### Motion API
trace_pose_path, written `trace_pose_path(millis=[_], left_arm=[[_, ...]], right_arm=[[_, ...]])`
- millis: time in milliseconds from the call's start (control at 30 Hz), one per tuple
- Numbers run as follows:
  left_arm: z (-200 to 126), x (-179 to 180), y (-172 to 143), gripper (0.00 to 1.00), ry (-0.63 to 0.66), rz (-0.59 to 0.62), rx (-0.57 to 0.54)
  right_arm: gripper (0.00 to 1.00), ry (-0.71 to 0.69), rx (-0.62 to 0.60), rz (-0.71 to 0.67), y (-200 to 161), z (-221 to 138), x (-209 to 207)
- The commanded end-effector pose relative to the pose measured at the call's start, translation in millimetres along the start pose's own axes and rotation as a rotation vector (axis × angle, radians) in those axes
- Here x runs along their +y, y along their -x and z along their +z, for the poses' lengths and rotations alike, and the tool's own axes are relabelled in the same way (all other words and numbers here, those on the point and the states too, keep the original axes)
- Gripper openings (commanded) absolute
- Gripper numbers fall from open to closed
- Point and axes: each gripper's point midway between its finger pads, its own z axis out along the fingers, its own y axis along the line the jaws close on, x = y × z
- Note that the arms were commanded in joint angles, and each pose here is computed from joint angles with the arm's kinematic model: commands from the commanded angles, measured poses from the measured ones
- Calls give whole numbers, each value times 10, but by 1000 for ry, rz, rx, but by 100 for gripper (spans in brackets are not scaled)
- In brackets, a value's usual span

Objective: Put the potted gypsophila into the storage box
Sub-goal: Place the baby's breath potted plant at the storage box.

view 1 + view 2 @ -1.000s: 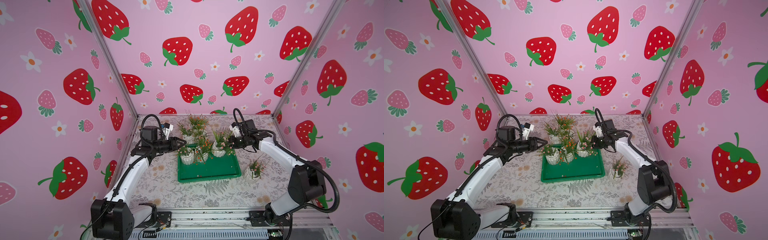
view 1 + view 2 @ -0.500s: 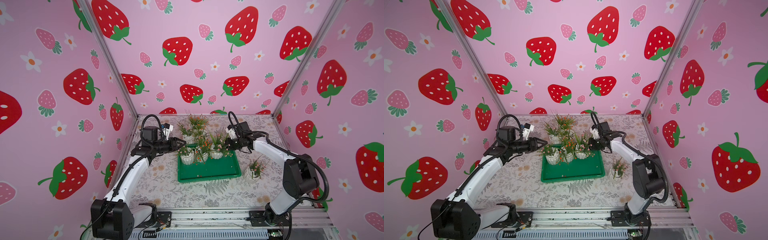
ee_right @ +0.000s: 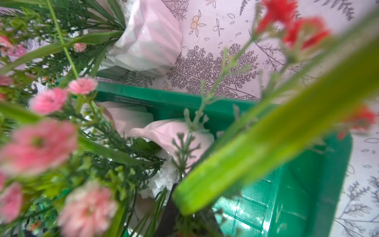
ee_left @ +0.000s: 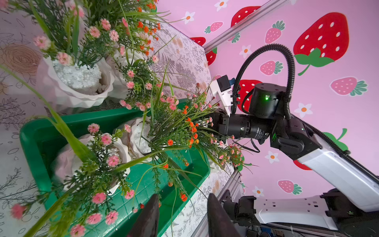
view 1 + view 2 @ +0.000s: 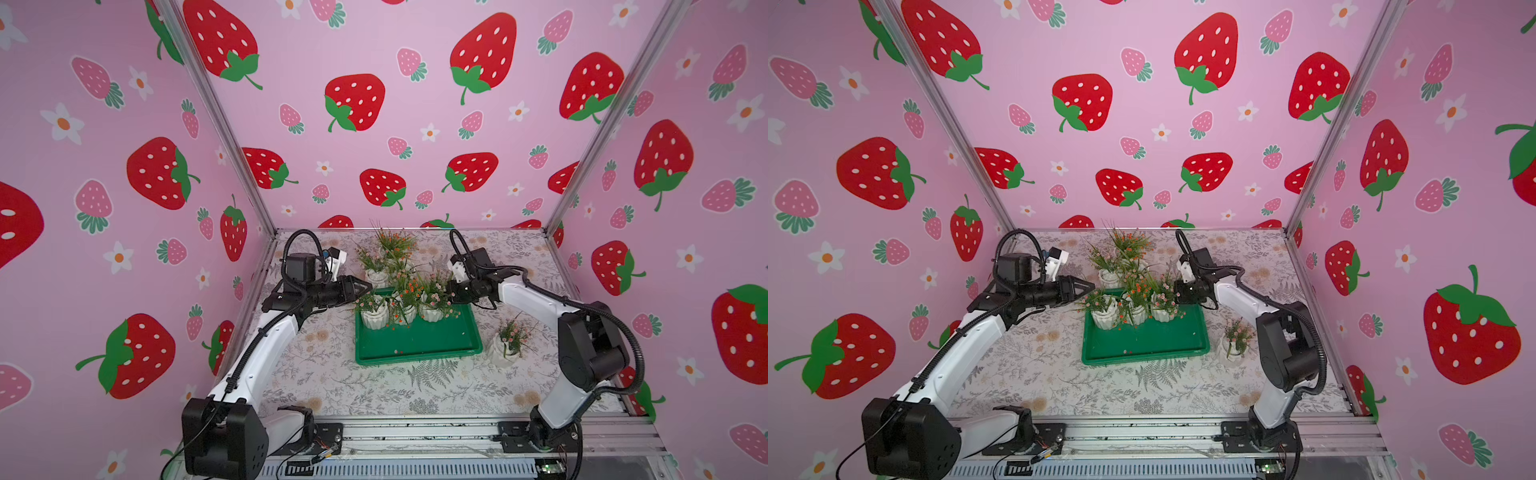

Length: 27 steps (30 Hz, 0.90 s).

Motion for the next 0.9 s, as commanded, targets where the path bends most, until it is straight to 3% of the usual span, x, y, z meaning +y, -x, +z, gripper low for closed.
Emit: trace_pose_path(millis=[0,600,867], left_arm=[[-12,-25,38,42,4,18,-7],[-9,-25,38,42,2,16,-7],[-4,-34,34,41,-5,10,-1]], right_arm=[[0,26,-62,-30,162,-18,90],[0,47,-46,-29,167,88,175],[28,43,-45,-21,162,75,174]])
